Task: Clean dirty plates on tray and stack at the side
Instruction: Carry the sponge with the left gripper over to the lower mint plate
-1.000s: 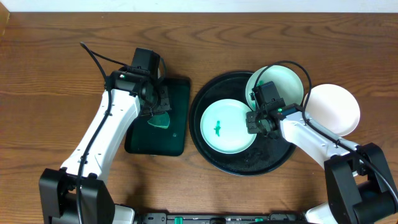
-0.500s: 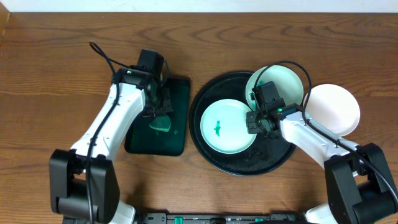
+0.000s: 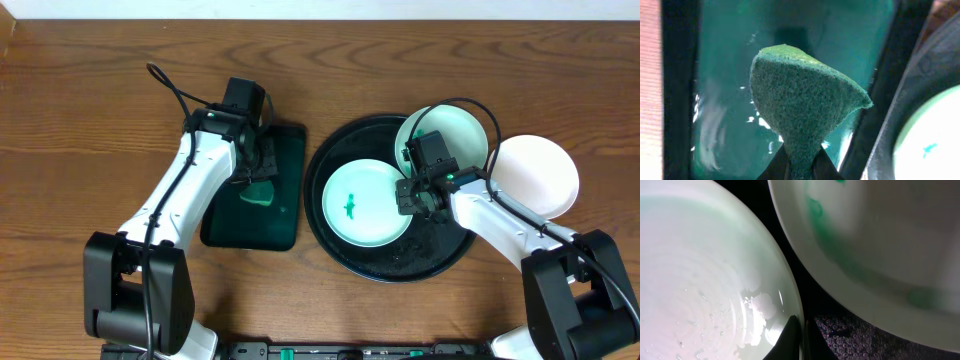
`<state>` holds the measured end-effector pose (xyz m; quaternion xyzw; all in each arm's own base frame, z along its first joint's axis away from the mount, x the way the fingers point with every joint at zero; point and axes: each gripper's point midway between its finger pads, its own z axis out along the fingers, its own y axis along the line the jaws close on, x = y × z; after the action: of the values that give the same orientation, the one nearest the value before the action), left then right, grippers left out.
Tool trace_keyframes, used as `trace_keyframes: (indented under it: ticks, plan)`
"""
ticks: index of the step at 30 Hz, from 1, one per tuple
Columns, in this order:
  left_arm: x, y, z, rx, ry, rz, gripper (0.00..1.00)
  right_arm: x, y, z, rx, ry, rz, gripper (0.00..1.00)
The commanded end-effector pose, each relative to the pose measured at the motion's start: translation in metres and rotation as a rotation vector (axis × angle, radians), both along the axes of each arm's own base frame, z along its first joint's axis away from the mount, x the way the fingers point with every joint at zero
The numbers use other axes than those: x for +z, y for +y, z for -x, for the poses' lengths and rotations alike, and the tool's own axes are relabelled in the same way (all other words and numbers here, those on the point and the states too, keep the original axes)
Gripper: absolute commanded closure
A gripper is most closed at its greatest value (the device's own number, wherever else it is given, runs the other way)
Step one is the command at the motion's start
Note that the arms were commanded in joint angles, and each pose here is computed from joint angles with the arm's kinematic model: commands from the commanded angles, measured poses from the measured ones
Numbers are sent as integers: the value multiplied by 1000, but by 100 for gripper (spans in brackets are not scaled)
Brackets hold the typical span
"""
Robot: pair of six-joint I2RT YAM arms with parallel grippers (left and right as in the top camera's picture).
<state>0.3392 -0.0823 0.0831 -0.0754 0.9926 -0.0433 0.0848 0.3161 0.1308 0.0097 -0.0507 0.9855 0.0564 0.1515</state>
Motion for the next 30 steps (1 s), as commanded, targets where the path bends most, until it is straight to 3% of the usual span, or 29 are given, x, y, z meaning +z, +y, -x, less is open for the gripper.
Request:
trace_keyframes:
  ticks: [1, 11, 25, 30]
  plan:
    - [13, 8, -9, 0, -35, -50, 93, -4, 2, 5, 19, 19, 0, 99]
    - [34, -7, -15, -30, -100, -31, 93, -4, 5, 5, 25, 22, -18, 99]
    - [40, -79, -8, -108, -162, 39, 93, -4, 19, 20, 31, 99, -106, 99]
    - [42, -106, -1, -137, -174, 75, 93, -5, 15, 22, -72, 132, -128, 99]
